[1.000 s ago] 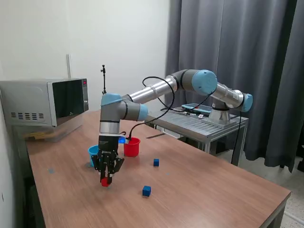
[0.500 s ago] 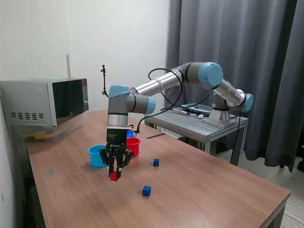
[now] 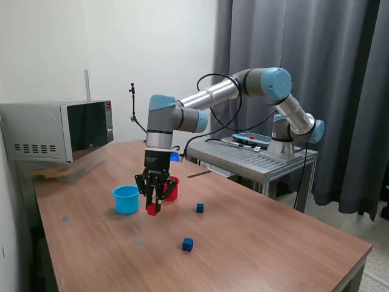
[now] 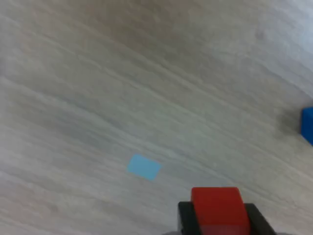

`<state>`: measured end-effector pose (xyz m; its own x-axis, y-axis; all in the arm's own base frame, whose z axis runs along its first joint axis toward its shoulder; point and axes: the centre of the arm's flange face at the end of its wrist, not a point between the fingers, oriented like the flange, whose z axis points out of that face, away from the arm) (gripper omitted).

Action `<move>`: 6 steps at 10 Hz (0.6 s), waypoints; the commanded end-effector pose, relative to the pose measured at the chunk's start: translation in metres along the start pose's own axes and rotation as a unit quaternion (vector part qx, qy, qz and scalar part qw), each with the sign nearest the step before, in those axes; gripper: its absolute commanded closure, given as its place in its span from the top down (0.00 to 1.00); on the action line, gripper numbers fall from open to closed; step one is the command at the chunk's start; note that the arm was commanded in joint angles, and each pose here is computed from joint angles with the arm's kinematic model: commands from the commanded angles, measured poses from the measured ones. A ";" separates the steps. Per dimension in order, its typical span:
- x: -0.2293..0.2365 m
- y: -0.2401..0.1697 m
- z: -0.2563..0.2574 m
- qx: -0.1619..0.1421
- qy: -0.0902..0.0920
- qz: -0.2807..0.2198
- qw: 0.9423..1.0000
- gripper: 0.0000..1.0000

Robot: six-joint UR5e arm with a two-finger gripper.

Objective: Place red objects in the red bin, and blue objects in the blue bin.

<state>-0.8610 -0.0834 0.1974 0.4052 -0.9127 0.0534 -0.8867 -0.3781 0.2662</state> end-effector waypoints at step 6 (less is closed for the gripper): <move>-0.025 -0.044 -0.015 0.055 -0.024 0.136 0.989 0.00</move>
<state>-0.8348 -0.0557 0.1942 0.1955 -0.9789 0.0591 -0.9706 -0.1845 0.1544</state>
